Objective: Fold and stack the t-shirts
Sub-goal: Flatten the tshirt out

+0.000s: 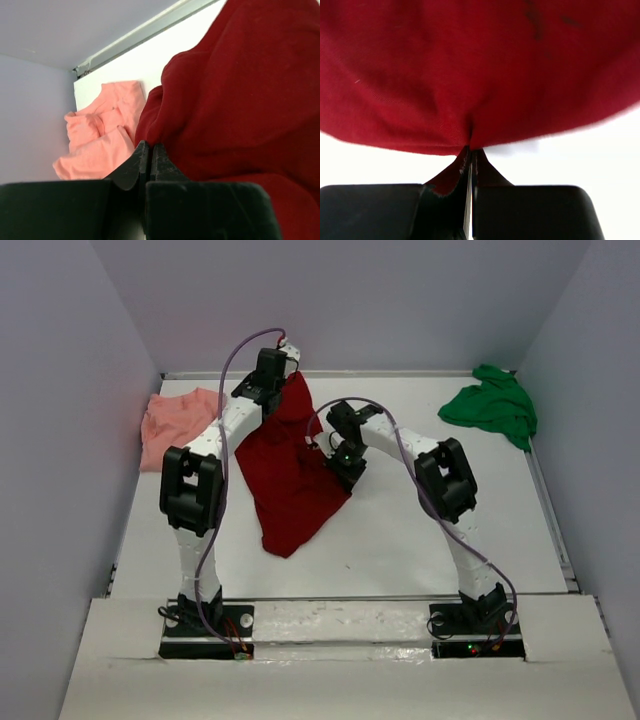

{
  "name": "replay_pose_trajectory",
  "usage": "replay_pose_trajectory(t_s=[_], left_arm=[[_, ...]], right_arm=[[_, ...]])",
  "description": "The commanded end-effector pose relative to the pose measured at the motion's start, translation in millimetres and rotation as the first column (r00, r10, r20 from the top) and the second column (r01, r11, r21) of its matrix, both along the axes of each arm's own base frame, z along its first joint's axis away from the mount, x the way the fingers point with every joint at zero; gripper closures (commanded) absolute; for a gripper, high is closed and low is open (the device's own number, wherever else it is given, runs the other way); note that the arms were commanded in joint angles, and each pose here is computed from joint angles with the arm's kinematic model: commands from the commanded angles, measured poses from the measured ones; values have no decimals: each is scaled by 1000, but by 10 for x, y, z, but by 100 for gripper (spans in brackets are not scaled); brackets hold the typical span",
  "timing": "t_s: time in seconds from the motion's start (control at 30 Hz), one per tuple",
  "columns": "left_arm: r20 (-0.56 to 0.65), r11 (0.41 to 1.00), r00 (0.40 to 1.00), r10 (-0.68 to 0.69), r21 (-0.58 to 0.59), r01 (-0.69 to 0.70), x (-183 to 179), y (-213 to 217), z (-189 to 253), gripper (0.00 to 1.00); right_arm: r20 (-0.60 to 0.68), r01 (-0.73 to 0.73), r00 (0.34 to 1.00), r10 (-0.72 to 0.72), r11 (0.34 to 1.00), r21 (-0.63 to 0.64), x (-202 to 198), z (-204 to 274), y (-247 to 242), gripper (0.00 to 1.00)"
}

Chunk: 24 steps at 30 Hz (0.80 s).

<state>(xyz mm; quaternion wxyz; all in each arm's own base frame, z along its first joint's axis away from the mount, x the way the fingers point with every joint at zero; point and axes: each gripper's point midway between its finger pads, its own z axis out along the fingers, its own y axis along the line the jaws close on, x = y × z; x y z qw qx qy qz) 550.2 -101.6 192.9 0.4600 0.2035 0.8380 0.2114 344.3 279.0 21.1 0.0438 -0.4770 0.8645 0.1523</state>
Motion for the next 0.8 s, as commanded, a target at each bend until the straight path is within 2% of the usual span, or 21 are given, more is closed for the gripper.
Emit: replay_pose_trajectory(t_s=[0.0,0.23,0.4,0.6,0.77], left_arm=[[47,999,998,35,4,-35,-217,196,366,100],[-134,1000,991,20,7,-19,-711,277,-52,100],[-194,1000,981,9,-3,-10,-1085,344,-192,100],[-410,998,909,-68,-29,61,-1709,206,-591,100],[-466,985,869,-167,-34,171,-2038,-6,-679,100]], right_arm=[[204,122,974,-98,987,-104,500,68,-374,100],[271,276,933,-236,954,-120,817,184,-794,100],[349,399,870,-348,913,-87,1211,396,-1135,100],[439,457,803,-403,889,-19,1685,655,-1350,100],[526,460,751,-399,888,16,2053,793,-1365,100]])
